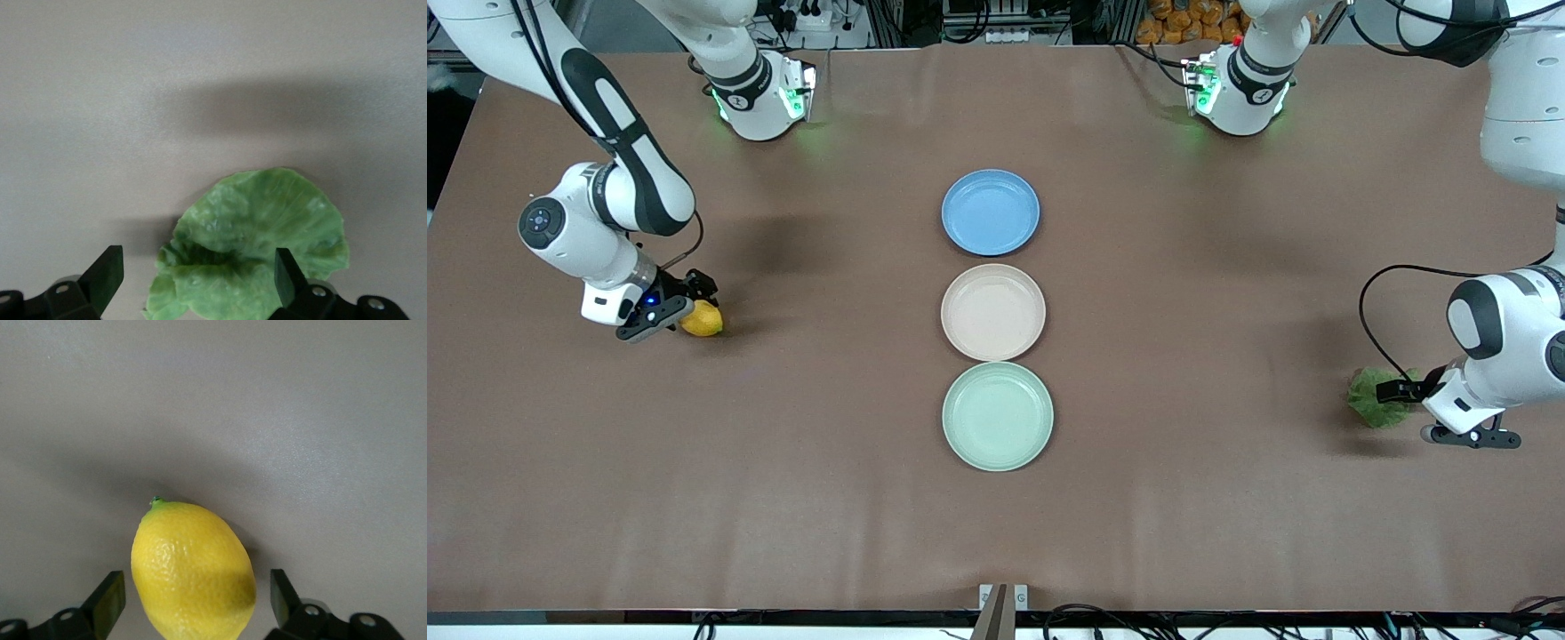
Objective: Place lemon and lettuce in plates
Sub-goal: 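Lower and close the right gripper on the lemon while the left grasps lettuce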
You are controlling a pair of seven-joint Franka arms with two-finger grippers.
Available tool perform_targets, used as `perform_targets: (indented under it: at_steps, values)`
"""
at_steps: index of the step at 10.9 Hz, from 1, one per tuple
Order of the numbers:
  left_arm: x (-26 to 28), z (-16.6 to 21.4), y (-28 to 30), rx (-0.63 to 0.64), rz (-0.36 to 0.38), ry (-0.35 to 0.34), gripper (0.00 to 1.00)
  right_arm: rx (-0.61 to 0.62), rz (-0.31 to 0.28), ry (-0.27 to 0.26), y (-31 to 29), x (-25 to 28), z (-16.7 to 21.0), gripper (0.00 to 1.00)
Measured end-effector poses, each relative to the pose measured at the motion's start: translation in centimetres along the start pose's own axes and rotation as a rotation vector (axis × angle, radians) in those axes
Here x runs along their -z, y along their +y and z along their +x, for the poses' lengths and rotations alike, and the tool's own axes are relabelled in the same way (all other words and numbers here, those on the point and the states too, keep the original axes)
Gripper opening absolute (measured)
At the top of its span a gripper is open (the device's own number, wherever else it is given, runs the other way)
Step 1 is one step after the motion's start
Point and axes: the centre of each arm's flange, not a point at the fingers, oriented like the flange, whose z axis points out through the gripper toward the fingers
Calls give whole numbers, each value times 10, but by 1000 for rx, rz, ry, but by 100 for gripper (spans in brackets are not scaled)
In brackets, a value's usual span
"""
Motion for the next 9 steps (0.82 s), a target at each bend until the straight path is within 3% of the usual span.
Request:
perform_targets:
  at_steps: [1,2,3,9]
  values:
    - [0,1,3,5,-10,2,100,0,0,1,-1,-2,-1,87]
    - [-1,2,6,5,-15,2,100,0,0,1,-1,-3,-2,86]
    - [-3,2,8,5,-17,0,100,1,-5,7,-1,-2,-1,78]
    - [-13,2,11,20,-29,0,100,11,-43,55,6,15,15,76]
